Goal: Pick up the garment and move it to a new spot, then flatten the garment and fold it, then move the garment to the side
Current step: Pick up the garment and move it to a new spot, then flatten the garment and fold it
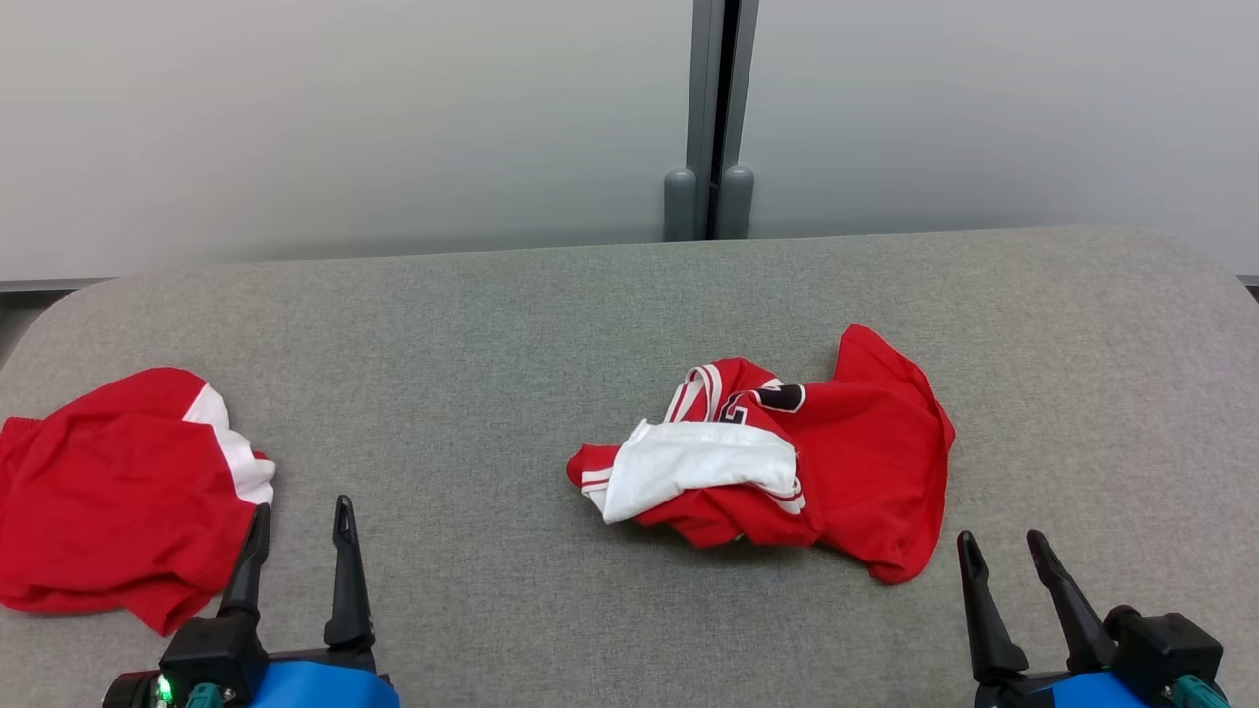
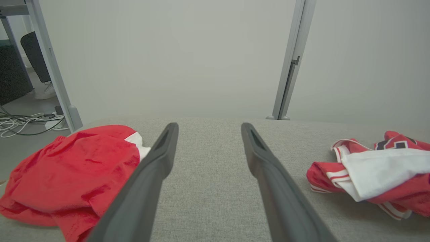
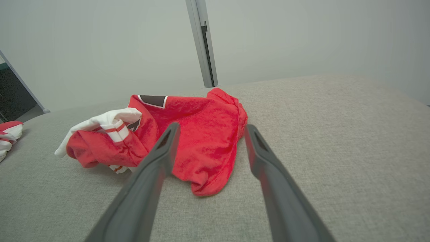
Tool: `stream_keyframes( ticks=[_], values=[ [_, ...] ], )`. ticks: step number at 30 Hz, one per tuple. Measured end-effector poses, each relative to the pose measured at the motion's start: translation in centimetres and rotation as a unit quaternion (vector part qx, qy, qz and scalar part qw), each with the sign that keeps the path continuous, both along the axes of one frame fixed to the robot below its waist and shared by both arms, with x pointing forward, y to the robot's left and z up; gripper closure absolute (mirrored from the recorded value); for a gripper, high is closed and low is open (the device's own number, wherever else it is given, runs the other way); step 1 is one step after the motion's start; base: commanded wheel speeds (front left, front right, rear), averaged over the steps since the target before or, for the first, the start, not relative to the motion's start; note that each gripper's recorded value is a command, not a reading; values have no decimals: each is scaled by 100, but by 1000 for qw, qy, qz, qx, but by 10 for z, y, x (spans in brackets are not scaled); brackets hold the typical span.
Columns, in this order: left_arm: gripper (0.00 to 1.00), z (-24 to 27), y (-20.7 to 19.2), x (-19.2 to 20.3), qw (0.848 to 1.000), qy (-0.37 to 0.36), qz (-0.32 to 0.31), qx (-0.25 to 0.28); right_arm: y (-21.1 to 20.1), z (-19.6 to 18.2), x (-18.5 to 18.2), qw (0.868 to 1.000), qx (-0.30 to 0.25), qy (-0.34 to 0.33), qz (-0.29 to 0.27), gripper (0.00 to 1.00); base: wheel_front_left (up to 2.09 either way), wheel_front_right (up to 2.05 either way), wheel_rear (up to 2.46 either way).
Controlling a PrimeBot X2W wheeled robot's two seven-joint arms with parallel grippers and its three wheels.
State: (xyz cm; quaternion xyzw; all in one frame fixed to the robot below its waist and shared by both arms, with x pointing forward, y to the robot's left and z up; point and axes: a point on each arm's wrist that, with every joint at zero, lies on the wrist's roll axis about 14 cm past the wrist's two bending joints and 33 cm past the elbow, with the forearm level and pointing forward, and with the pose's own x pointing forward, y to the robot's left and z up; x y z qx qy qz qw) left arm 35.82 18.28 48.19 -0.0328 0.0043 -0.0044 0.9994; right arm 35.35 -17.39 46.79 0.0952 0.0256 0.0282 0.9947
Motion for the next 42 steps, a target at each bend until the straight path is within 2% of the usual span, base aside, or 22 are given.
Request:
stream_keyframes(
  ticks=[36, 42],
  values=[
    [0, -10, 1, 2, 1000, 12, -1, -1, 1, -6, 2, 1000, -1, 12, 3, 0, 0, 0, 0],
    [0, -14, -35, 14, 998, 18, -66, -15, 1, -7, 2, 1000, -1, 14, 1, 0, 0, 0, 0]
  ],
)
